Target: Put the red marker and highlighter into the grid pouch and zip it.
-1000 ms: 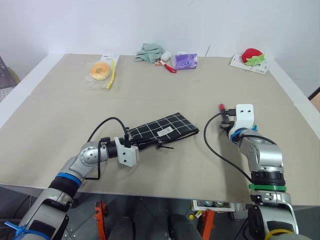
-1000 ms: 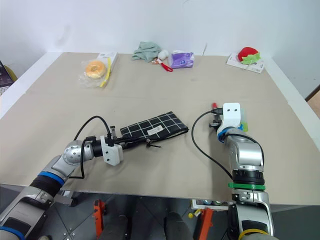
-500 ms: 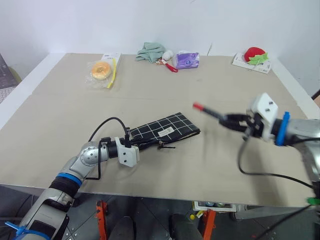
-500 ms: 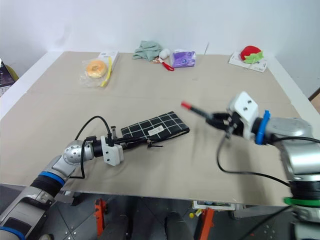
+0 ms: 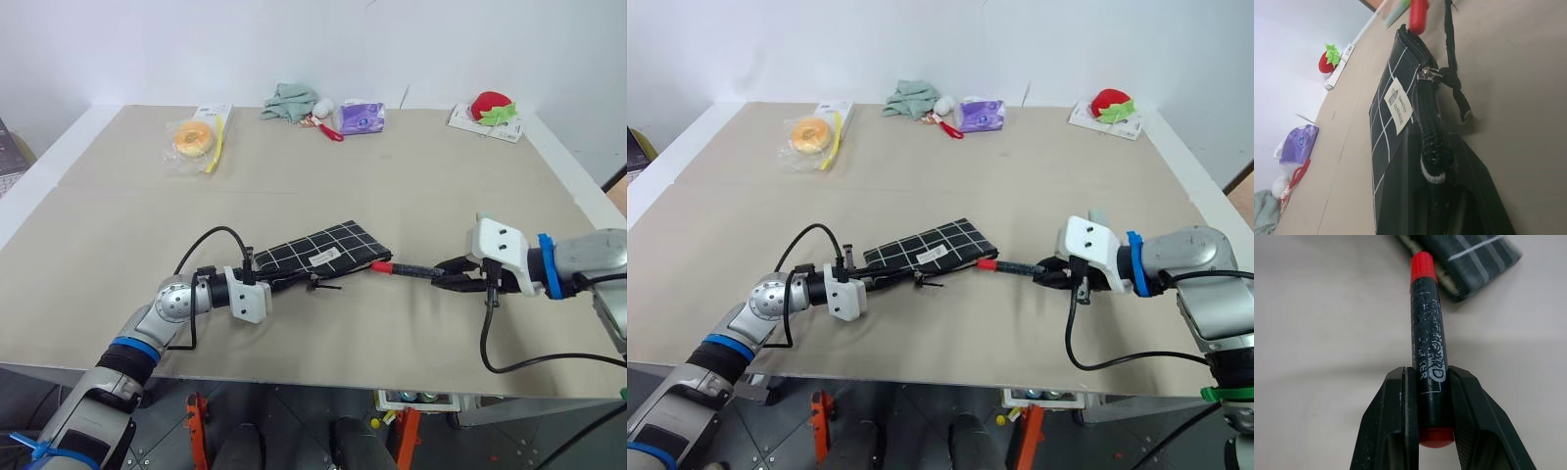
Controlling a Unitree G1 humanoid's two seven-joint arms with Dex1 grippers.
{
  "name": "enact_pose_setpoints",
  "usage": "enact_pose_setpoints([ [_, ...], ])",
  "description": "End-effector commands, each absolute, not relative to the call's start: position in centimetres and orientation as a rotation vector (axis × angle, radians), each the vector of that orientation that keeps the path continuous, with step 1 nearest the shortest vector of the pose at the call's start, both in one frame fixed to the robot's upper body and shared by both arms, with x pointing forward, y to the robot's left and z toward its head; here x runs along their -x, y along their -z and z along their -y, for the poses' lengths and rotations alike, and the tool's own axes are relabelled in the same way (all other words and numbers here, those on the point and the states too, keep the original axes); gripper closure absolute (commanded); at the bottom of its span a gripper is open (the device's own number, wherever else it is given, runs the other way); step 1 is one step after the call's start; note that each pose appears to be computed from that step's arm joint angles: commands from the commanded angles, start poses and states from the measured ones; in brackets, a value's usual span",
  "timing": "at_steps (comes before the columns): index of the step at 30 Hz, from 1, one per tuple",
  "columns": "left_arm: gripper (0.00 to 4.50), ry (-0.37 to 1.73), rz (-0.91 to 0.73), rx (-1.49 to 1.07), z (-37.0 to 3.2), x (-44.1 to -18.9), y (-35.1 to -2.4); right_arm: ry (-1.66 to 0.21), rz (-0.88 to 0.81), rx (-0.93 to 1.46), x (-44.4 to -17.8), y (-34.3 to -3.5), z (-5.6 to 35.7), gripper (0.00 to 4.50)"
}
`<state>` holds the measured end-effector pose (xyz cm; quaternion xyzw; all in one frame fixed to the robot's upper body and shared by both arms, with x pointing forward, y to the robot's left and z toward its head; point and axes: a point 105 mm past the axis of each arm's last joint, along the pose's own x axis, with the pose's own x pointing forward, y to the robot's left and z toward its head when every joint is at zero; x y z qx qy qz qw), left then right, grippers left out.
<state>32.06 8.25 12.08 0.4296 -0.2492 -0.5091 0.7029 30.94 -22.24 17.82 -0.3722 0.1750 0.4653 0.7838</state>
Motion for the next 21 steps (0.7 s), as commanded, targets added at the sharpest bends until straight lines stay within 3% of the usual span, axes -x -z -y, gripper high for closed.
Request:
enact_pose_setpoints([
  [1, 4.50, 1.102, 0.617, -0.948, -8.2, -32.1, -13.8, -0.992, -0.336, 0.838, -31.5, -18.7, 22.0, 3.91],
  [11, 4.50, 1.105, 0.624, -0.936, -8.1, -32.1, -14.0, -1.015, -0.298, 0.907, -32.7, -18.0, 20.1, 3.91],
  [15, 4.50, 1.122, 0.629, -0.933, -7.7, -32.3, -14.1, -1.126, -0.183, 0.971, -33.1, -17.3, 14.7, 3.91],
  [21, 4.50, 1.148, 0.641, -0.920, -7.3, -32.5, -14.7, -1.210, -0.061, 1.040, -33.5, -17.6, 10.3, 3.91],
])
